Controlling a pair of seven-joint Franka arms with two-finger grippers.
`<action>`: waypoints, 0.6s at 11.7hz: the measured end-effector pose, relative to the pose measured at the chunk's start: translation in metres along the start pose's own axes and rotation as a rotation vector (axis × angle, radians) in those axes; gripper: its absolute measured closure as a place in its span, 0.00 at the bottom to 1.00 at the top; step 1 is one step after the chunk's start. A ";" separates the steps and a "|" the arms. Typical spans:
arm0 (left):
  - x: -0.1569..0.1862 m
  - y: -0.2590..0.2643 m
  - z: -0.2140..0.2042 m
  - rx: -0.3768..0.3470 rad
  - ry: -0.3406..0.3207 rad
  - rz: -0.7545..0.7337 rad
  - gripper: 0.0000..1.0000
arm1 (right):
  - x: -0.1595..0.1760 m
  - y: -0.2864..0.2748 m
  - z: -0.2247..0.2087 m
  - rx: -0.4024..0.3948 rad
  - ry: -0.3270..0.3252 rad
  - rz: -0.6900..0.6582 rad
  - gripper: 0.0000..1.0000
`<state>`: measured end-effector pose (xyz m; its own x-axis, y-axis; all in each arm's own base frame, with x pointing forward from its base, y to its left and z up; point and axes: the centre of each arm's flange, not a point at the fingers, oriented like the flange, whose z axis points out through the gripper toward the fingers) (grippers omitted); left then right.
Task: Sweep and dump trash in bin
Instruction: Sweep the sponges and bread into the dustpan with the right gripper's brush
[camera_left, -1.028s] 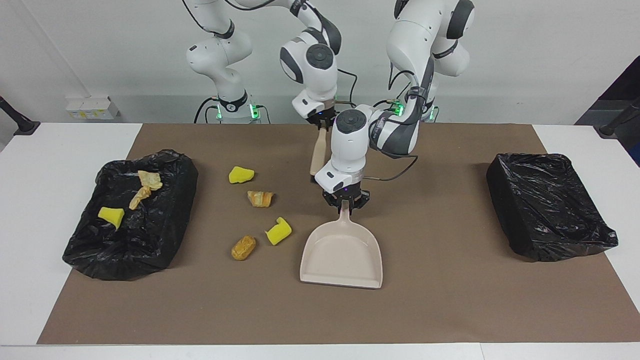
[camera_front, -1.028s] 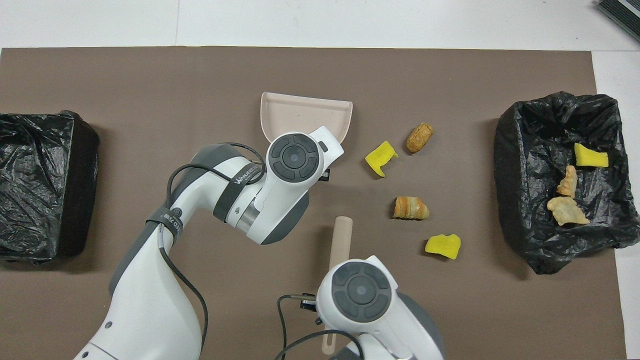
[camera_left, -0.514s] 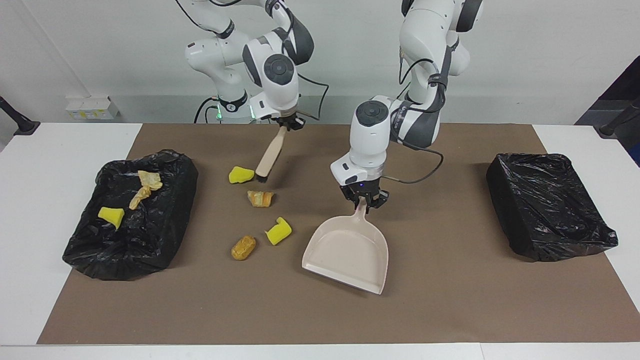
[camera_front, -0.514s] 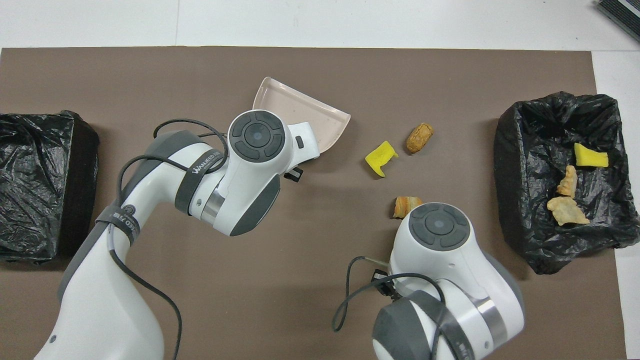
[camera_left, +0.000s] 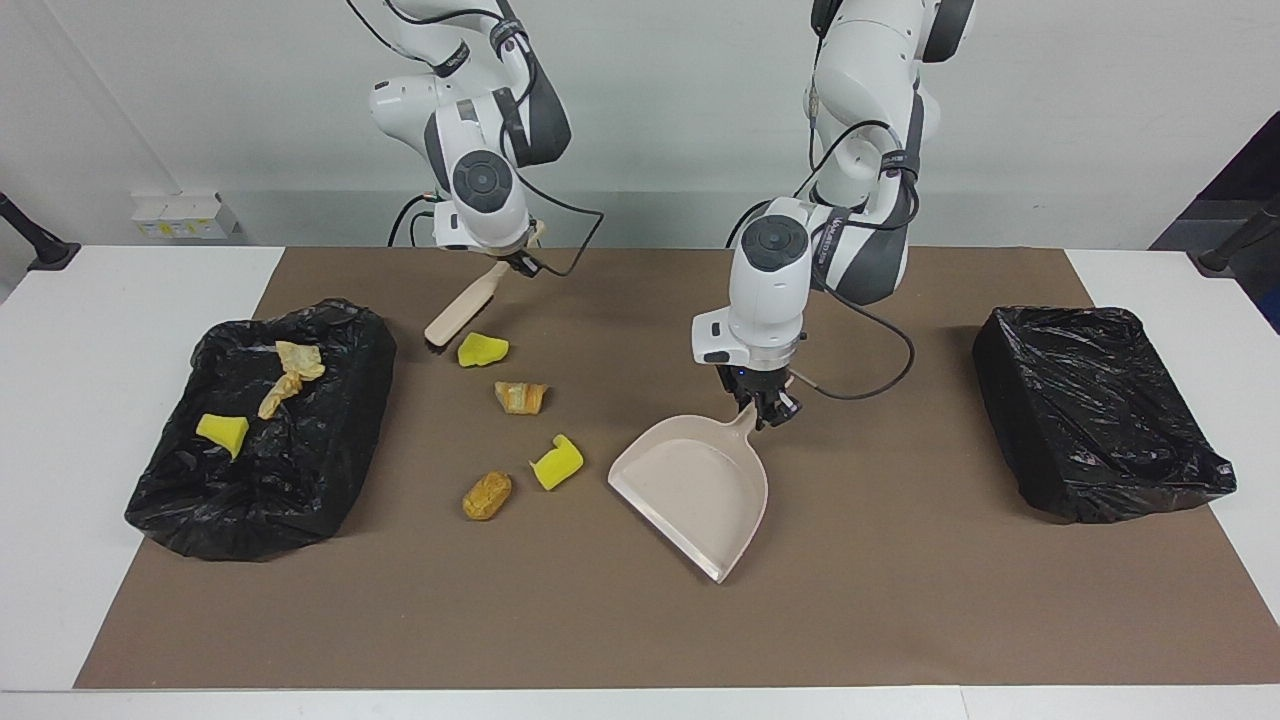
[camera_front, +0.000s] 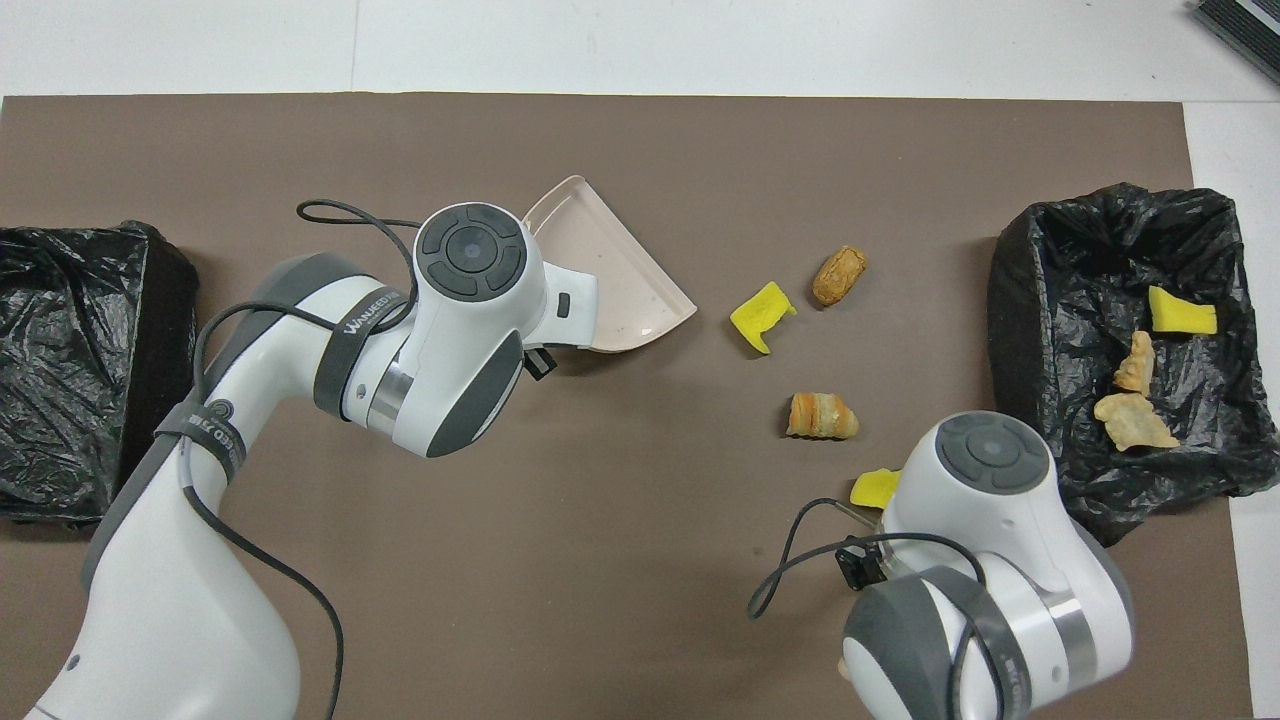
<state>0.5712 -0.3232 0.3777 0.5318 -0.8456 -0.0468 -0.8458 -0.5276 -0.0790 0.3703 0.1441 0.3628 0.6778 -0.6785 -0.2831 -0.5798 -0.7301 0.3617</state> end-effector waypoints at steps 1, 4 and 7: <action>-0.003 0.001 0.004 -0.004 -0.006 0.090 0.69 | -0.002 0.007 0.015 0.018 0.019 0.001 0.74; -0.008 0.004 0.011 0.023 0.038 0.351 0.69 | 0.008 -0.008 0.031 0.118 0.089 -0.051 0.74; -0.020 0.013 0.019 0.029 0.048 0.480 0.69 | 0.027 -0.038 0.012 0.193 0.130 -0.125 0.74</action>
<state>0.5509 -0.3116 0.3589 0.0788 -0.9961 -0.0390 -0.9933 -0.0751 -0.0874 0.4052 0.1524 0.3310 0.7947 -0.5752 -0.1939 -0.5549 -0.8179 0.1518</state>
